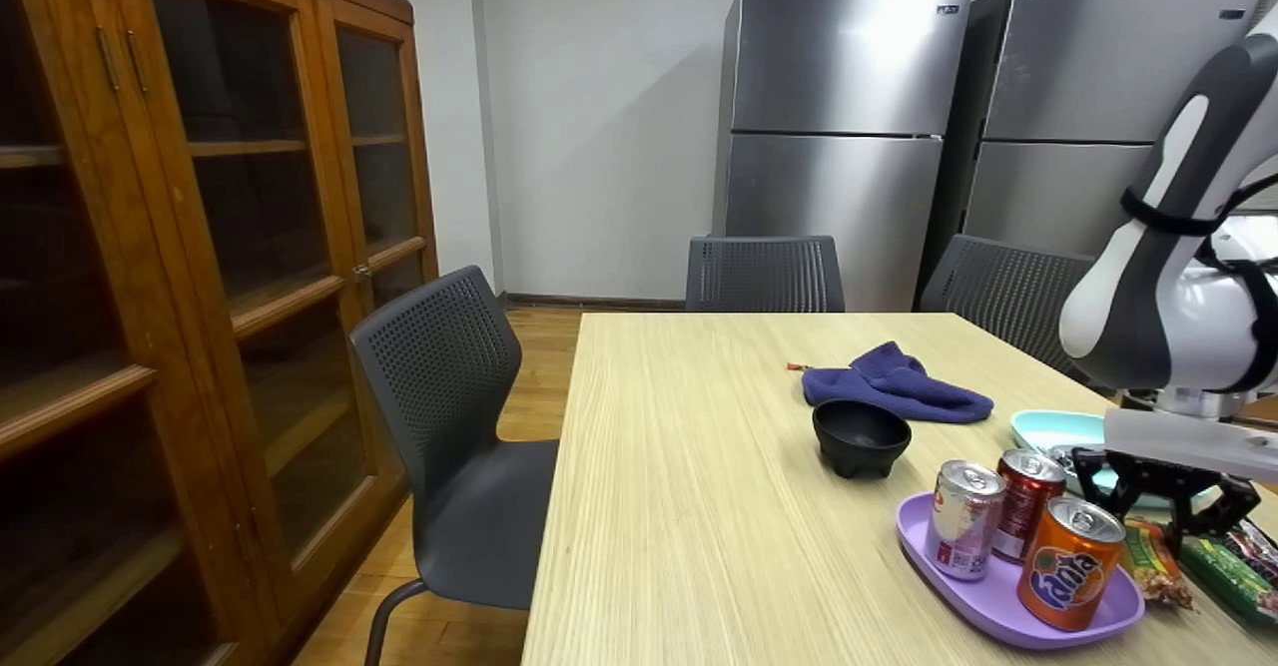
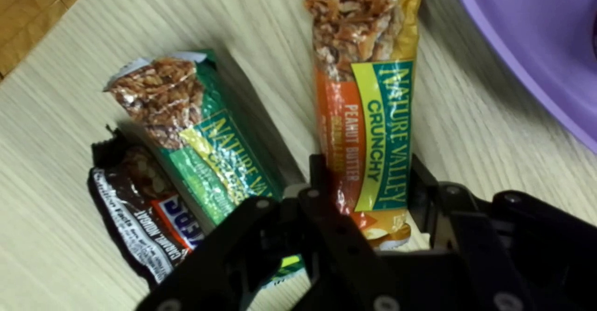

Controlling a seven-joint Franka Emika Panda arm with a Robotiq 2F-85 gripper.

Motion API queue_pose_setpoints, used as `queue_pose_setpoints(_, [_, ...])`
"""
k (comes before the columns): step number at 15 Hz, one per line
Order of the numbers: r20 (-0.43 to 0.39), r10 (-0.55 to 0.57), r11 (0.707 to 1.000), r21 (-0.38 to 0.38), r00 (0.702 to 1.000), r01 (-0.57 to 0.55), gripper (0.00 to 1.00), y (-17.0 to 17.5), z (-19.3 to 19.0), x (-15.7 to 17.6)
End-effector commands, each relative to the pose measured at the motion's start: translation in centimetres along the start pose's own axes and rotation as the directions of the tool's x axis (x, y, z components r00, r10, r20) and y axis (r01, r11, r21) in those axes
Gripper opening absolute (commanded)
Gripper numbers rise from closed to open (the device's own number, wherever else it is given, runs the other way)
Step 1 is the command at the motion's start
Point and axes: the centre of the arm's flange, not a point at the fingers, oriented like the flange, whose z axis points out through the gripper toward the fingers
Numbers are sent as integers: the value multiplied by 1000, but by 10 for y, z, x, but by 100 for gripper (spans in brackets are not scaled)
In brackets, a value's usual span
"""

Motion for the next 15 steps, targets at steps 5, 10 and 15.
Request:
queue_pose_setpoints(5, [-34, 13, 996, 89, 999, -10, 17, 12, -48, 16])
queue_pose_setpoints(10, [-83, 100, 988, 126, 992, -89, 17, 19, -75, 41])
queue_pose_setpoints(15, [-126, 210, 968, 167, 970, -188, 17, 17, -87, 74])
